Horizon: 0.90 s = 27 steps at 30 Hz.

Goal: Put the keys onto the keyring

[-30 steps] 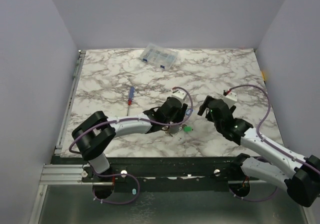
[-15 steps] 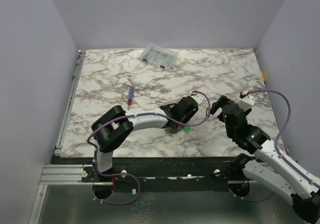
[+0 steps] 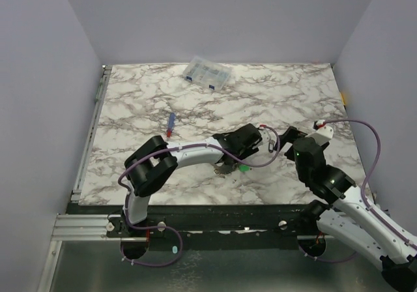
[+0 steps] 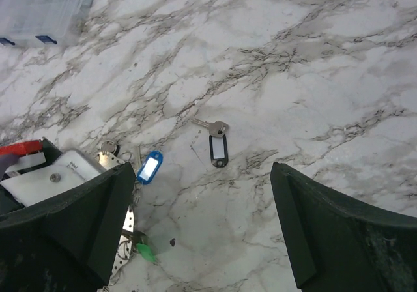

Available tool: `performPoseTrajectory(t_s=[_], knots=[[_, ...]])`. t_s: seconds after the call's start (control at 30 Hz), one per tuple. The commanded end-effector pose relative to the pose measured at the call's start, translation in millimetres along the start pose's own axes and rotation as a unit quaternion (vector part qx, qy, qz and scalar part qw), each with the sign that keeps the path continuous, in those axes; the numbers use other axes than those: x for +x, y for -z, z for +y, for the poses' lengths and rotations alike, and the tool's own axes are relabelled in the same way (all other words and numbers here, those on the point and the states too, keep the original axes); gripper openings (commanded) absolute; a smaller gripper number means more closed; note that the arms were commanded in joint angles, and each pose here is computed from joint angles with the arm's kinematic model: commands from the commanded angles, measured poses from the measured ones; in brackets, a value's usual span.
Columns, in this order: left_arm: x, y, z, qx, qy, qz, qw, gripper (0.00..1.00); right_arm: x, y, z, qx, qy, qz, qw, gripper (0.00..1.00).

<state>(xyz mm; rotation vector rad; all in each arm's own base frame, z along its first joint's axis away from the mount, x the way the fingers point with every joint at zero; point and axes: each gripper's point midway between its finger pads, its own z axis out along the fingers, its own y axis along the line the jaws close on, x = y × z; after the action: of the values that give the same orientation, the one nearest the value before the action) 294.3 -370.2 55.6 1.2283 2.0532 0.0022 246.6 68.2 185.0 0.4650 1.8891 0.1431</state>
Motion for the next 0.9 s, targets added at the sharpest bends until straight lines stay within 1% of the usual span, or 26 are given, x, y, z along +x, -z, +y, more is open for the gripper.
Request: performPoseTrajectory(t_s=[0.0,0.07,0.13,0.23,0.3,0.37,0.5,0.7,0.87], knots=[[-10,22,12,0.033,-0.187,-0.027,0.981,0.6,-6,2,6,-0.016,-0.007,-0.006,1.0,0.97],[-11,19,12,0.075,-0.217,-0.045,0.972,0.6,-11,4,7,-0.016,-0.009,-0.009,1.0,0.97],[-11,15,13,0.128,-0.229,-0.07,0.962,0.6,-16,7,6,-0.016,-0.013,-0.014,1.0,0.97],[-7,16,10,0.202,-0.253,-0.109,0.94,0.59,-25,12,3,-0.015,-0.019,-0.025,0.999,0.97],[-6,16,6,0.225,-0.277,-0.127,0.925,0.59,-31,17,-1,-0.011,-0.023,-0.034,0.999,0.97],[-3,13,2,0.242,-0.293,-0.133,0.915,0.59,-38,22,-4,-0.012,-0.03,-0.045,0.998,0.97],[1,1,-1,0.267,-0.297,-0.127,0.908,0.57,-44,28,-5,-0.025,-0.039,-0.056,0.997,0.97],[-11,1,-11,0.3,-0.304,-0.145,0.893,0.56,-41,27,-2,-0.032,-0.032,-0.05,0.998,0.97],[-2,-11,-12,0.296,-0.322,-0.12,0.891,0.52,-43,27,0,-0.038,-0.026,-0.053,0.998,0.97]])
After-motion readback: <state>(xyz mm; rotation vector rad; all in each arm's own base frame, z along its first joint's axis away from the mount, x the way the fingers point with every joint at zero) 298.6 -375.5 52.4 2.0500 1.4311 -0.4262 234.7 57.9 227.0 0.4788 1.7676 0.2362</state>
